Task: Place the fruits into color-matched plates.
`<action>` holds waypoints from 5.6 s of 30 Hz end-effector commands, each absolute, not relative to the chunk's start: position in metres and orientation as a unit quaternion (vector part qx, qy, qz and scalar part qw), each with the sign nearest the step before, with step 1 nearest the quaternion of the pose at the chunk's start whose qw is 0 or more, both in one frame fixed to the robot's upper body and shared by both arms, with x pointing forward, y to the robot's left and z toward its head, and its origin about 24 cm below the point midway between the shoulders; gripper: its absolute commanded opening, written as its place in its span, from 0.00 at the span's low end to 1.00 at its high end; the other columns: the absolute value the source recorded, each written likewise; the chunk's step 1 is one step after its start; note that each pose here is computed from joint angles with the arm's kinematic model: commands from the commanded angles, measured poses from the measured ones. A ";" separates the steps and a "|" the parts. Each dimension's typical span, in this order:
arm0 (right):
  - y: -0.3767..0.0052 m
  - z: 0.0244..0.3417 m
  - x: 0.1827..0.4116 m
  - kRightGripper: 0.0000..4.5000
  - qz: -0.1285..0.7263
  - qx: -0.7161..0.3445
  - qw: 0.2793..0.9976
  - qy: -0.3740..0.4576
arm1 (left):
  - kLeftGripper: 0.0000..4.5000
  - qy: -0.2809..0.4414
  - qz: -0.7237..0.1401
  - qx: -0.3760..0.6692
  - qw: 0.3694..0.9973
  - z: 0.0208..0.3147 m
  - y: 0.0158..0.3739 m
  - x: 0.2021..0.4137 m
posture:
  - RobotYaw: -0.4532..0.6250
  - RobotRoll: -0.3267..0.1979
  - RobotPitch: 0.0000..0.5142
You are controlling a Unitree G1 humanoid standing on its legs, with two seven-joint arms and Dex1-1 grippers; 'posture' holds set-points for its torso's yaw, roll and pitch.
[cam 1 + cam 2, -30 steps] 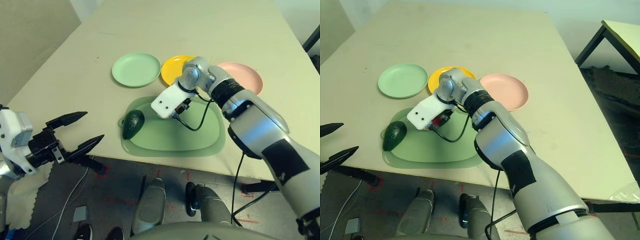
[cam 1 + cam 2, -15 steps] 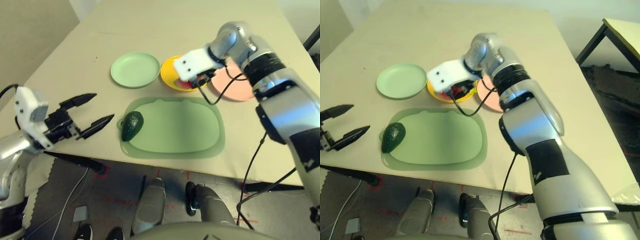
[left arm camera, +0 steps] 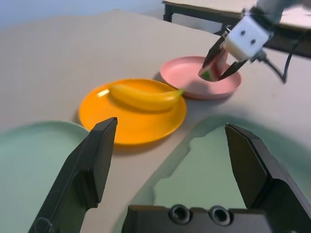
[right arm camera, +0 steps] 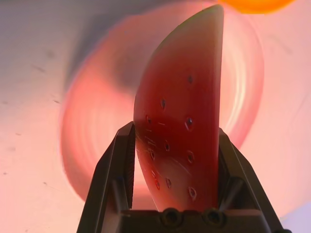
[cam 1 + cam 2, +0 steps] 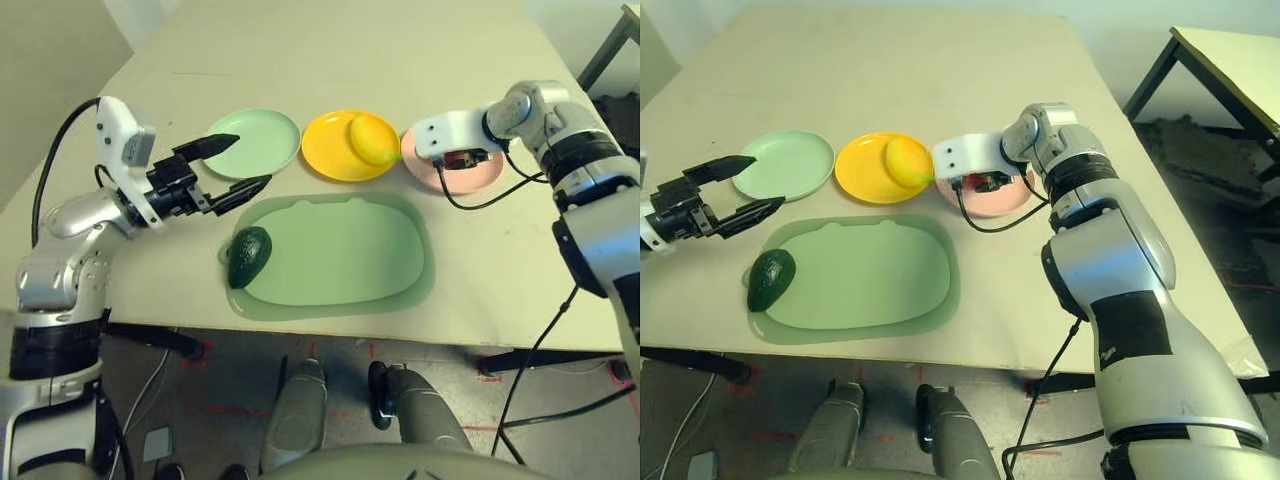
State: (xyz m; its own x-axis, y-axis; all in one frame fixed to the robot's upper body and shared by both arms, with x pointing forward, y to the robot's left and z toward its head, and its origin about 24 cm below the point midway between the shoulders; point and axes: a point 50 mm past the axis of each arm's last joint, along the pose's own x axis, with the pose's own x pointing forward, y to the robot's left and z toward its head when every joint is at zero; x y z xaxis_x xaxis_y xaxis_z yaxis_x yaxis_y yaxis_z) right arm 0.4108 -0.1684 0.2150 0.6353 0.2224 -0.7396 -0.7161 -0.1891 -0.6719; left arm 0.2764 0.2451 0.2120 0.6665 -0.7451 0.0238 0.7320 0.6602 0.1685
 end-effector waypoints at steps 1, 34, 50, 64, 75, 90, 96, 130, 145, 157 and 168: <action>-0.169 0.207 0.413 0.46 0.367 -0.677 0.611 0.183 | 1.00 -0.008 -0.429 0.052 0.902 0.207 0.236 0.275 | 0.56 0.62 0.43; -0.173 0.238 0.411 0.99 0.364 -0.694 0.598 0.166 | 1.00 0.049 -0.452 0.110 0.884 0.193 0.227 0.286 | 0.52 0.62 0.43; -0.137 0.294 0.377 0.99 0.569 -0.408 0.714 -0.022 | 1.00 0.062 -0.418 0.217 0.880 0.213 0.304 0.255 | 0.52 0.62 0.42; -0.167 0.177 0.299 0.99 0.558 -0.058 0.828 -0.002 | 1.00 0.076 -0.444 0.388 0.804 0.242 0.338 0.236 | 0.50 0.62 0.40; -0.175 0.138 0.281 0.99 0.583 -0.032 0.812 -0.002 | 1.00 0.115 -0.503 0.489 0.703 0.224 0.344 0.235 | 0.52 0.62 0.38; -0.181 0.105 0.279 0.99 0.585 -0.013 0.811 0.003 | 1.00 -0.049 -0.580 0.687 0.436 0.245 0.281 0.266 | 0.52 0.62 0.33; -0.177 0.104 0.277 0.99 0.583 -0.005 0.812 0.000 | 1.00 -0.078 -0.605 0.711 0.350 0.250 0.263 0.271 | 0.49 0.62 0.33; -0.153 0.107 0.266 0.99 0.646 -0.090 0.758 -0.027 | 1.00 -0.096 -0.669 0.704 0.219 0.218 0.251 0.275 | 0.47 0.62 0.37; -0.136 0.102 0.250 0.99 0.661 -0.075 0.747 -0.014 | 1.00 -0.094 -0.678 0.698 0.210 0.205 0.249 0.278 | 0.44 0.62 0.38; -0.132 0.104 0.252 0.99 0.661 -0.078 0.746 -0.016 | 1.00 -0.097 -0.674 0.702 0.209 0.207 0.241 0.286 | 0.44 0.62 0.38; -0.131 0.108 0.254 0.99 0.660 -0.079 0.747 -0.020 | 1.00 -0.110 -0.683 0.694 0.199 0.205 0.231 0.286 | 0.44 0.62 0.38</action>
